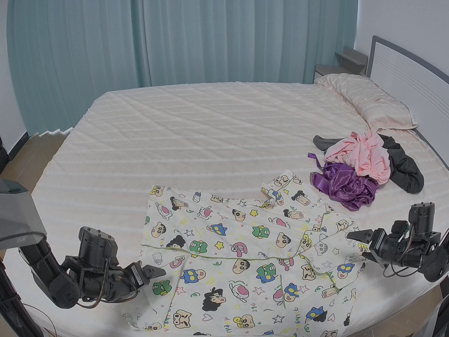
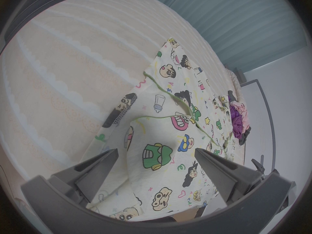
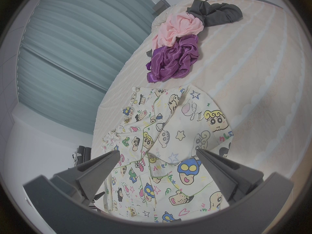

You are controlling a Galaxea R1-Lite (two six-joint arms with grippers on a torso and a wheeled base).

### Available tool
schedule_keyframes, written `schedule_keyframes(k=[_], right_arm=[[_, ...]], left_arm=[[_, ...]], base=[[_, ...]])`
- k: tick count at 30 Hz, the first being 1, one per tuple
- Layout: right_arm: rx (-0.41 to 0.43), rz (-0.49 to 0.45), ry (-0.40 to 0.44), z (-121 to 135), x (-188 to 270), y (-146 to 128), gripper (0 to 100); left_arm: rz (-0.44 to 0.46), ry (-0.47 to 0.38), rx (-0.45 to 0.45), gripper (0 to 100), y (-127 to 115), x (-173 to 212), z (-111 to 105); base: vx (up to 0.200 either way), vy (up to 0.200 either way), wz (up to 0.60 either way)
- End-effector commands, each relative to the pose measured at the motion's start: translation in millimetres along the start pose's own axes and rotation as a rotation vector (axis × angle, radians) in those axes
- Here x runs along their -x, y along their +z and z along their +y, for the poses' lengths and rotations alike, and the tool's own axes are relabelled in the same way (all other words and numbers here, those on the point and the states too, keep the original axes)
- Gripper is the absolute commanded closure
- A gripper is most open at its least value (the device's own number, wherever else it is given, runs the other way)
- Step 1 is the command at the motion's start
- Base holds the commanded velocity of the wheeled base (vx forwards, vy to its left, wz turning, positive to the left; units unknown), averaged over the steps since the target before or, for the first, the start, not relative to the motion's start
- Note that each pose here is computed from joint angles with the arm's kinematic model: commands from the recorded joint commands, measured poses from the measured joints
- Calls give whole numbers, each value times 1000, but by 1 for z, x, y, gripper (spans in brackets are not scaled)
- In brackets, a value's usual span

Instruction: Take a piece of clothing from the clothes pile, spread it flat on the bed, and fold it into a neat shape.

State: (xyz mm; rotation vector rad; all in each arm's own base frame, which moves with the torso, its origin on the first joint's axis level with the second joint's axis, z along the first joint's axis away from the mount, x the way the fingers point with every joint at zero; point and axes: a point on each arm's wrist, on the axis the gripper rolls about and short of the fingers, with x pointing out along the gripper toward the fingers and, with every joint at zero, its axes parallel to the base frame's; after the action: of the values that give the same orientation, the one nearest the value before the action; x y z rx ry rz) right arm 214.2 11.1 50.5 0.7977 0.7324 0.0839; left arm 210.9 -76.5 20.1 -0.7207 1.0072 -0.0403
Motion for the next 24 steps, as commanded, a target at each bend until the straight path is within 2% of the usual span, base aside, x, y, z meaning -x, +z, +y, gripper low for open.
schedule_keyframes(k=[1,8,11,12,19,24], right_arm=[[0,2,-1,0,-1,0,0],[-2,2,-3,-1,-1,0,0],[-1,3,-2,-1,-1,0,0],[-2,2,-3,-1,-1,0,0],[-2,2,-3,-1,-1,0,0],[-2,2,-3,-1,0,0,0]], left_arm=[[26,28,3,0,-3,-8,4],[36,30,-6,0,-4,-13,2],[11,66,-7,0,-3,-20,2],[-1,80,-9,100,-2,-23,3],[-16,64,-18,100,-3,-24,-1],[-61,59,15,100,2,-21,-2]], base=[[0,0,0],[0,0,0],[0,0,0],[0,0,0],[0,0,0],[0,0,0]])
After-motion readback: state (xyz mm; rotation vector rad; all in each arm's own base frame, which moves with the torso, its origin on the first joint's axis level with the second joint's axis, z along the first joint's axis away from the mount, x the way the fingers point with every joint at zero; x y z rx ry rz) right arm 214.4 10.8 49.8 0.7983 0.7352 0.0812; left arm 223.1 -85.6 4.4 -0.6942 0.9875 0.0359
